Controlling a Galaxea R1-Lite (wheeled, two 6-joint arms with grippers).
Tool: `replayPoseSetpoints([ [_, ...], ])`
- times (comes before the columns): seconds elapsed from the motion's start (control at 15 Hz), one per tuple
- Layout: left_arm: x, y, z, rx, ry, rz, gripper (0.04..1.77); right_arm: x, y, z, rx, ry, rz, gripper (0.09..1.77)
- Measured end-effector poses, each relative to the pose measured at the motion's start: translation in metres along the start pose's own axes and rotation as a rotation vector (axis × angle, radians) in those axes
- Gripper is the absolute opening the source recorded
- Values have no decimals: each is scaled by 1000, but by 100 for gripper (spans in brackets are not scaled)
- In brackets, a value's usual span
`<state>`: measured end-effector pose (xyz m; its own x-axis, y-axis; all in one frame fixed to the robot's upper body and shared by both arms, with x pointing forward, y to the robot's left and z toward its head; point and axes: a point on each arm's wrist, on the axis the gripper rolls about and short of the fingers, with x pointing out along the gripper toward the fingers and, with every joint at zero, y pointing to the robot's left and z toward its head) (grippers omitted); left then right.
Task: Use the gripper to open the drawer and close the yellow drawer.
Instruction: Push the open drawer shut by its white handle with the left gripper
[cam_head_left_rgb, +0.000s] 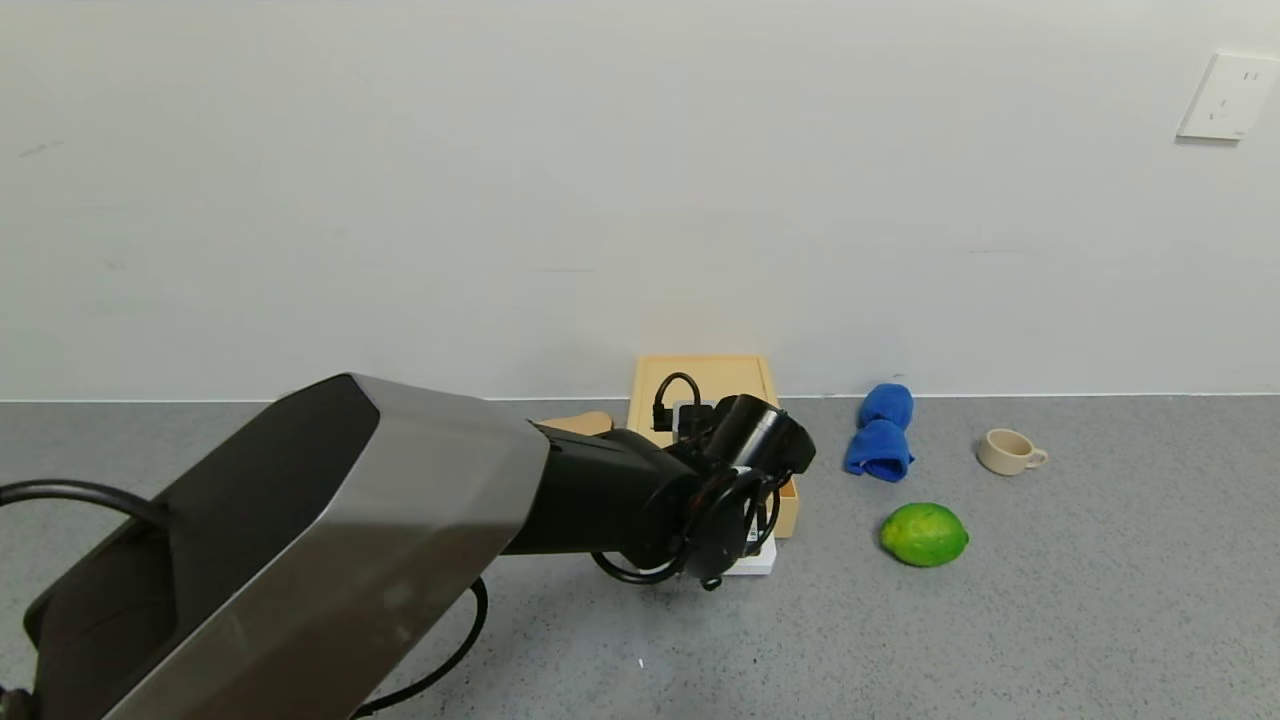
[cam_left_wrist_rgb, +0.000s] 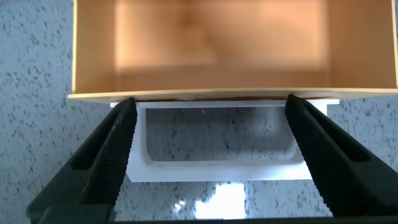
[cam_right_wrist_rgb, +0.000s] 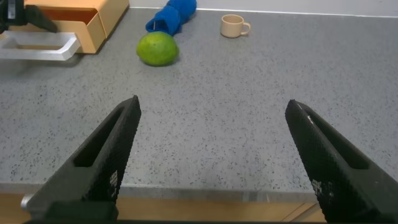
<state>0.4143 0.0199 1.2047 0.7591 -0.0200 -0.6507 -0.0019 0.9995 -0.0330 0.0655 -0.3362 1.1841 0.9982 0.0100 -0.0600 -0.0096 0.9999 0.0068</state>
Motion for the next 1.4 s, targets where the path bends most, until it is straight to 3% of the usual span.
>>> replayPoseSetpoints([
  [1.4, 34, 7, 36, -6, -60, -19, 172, 0, 0, 0, 0, 0, 0, 171],
])
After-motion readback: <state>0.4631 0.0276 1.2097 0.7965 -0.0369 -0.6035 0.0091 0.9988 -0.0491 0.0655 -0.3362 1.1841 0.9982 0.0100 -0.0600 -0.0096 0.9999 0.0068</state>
